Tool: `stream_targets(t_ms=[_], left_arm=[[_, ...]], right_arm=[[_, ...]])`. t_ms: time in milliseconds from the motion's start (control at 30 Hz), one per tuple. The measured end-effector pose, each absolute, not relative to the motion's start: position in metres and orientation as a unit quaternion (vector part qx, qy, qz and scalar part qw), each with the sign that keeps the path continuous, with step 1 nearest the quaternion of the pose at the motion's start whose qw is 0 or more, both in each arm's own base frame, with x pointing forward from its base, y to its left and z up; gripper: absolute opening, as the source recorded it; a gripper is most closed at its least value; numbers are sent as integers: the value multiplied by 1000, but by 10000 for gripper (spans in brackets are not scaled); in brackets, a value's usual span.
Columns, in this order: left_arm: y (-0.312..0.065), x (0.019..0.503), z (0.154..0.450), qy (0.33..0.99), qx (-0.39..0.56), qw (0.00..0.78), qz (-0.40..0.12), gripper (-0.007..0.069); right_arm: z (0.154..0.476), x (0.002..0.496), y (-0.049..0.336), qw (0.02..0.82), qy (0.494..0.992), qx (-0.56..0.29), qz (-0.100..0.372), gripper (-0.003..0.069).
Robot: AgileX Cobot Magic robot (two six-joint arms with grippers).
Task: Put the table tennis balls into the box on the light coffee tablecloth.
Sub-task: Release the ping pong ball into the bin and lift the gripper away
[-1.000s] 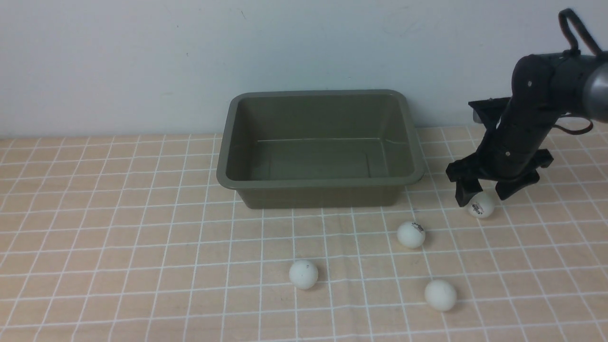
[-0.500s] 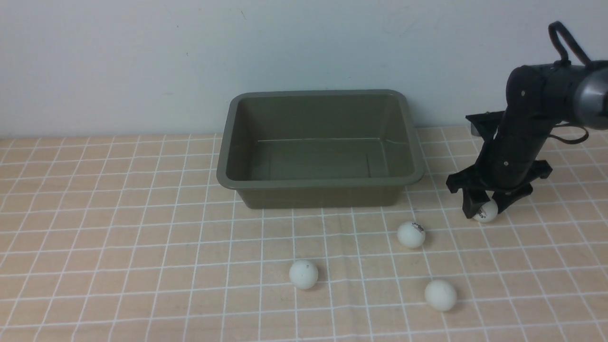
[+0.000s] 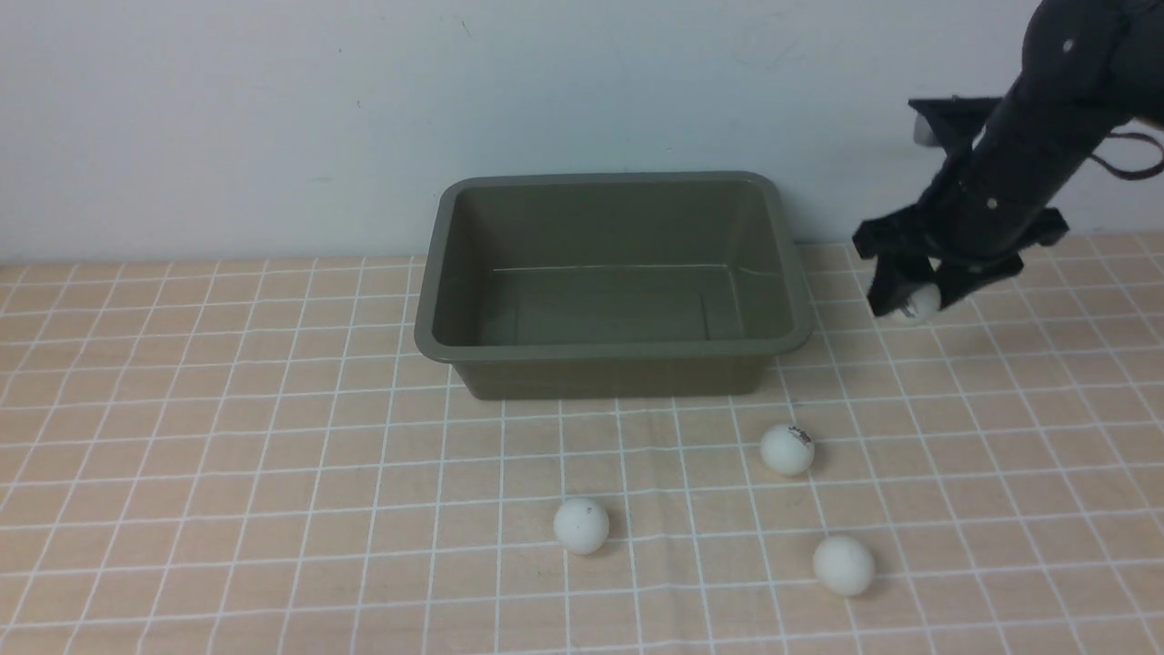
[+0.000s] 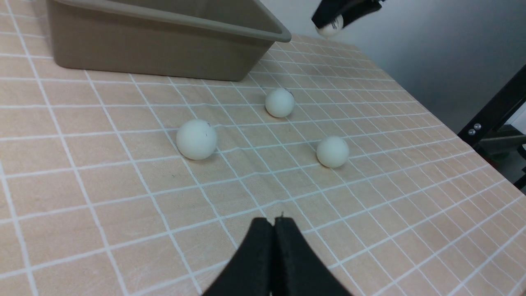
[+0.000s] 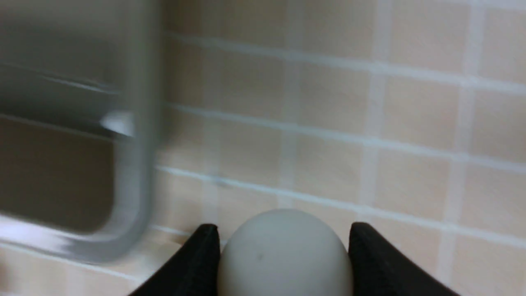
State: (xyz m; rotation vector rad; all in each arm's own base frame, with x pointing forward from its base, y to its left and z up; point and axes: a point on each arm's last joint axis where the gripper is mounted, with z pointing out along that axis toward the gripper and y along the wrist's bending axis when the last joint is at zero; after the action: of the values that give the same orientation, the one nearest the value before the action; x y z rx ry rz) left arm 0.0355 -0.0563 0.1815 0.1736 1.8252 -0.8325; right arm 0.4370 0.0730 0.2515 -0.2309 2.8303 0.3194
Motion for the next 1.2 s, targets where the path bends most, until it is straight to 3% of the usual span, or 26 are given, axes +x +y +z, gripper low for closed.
stream_targets(t_ms=[100,233,467,667,800,933,1067,1200], left_arm=[[-56,36,181,766,73,535,-349,-69],[-56,36,181,766,73,535,-349,-69],[-56,36,181,766,73,535,-349,-69],[-56,36,181,766,73,534,-349,-69],[-56,36,181,766,73,534,-349,-69],[-56,36,181,766,73,534,-349,-69],[-56,35,181,766,73,534,-350,-69],[-57,35,181,767,78,530,-353,-69]], right_arm=[[269,441,91,175,964,-102,173,363],[273,445,122,209,947,-128,208,363],[241,446,181,226,930,-210,198,363],[219,448,196,222,925,-238,195,369],[210,451,196,218,927,-239,191,426],[212,452,196,226,925,-238,190,505],[220,455,197,233,922,-245,189,519],[251,455,197,224,916,-275,187,519]])
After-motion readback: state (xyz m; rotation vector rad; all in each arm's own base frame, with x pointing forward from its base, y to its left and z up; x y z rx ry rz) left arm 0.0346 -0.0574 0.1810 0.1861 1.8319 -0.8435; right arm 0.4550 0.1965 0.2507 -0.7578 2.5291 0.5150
